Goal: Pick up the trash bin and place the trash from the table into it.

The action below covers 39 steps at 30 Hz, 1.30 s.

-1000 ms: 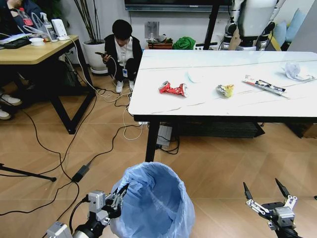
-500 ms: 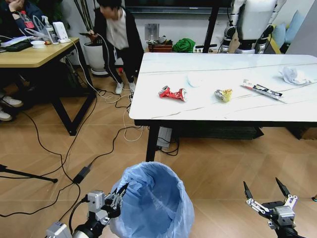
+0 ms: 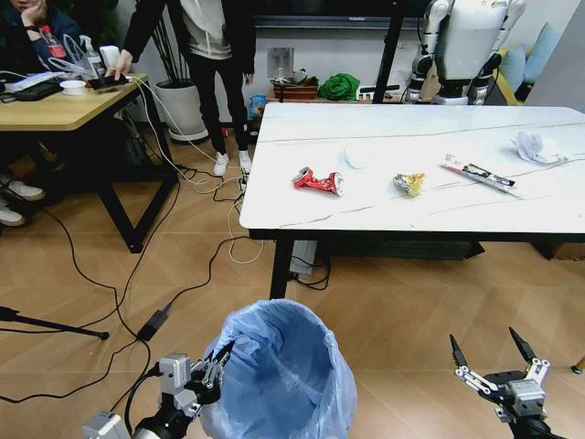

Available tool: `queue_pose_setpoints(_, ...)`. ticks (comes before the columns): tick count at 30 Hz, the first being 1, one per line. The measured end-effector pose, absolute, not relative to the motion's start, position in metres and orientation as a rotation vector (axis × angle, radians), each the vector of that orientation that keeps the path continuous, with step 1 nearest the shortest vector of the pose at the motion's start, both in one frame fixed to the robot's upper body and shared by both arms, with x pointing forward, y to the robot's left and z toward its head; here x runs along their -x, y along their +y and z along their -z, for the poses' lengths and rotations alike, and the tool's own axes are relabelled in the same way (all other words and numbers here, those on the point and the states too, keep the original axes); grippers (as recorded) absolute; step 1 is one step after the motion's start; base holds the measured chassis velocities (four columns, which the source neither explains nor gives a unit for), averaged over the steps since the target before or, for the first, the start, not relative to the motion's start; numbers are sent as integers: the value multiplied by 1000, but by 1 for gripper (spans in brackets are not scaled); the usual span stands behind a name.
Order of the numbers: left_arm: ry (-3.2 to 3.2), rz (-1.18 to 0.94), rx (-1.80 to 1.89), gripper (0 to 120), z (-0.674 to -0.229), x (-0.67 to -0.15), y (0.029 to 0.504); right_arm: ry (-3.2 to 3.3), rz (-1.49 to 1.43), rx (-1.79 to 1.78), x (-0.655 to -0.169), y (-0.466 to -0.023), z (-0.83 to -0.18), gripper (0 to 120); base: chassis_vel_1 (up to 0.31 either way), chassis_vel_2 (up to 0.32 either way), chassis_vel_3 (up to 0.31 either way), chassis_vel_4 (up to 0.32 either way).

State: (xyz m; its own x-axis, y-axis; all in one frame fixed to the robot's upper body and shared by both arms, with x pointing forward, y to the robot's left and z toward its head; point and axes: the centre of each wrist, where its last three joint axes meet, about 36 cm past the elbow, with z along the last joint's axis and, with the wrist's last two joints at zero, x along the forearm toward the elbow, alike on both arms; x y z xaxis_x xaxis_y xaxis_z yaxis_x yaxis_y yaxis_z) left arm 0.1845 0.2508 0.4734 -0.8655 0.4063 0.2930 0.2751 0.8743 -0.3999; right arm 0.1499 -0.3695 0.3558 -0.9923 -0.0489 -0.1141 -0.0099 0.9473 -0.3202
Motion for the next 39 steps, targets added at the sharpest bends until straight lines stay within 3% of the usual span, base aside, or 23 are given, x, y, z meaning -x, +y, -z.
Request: queue_pose_setpoints(39, -2665, -493, 469, 0, -471, -182, 249, 2964, 494, 64, -152, -366, -365, 100, 0, 0, 0, 0)
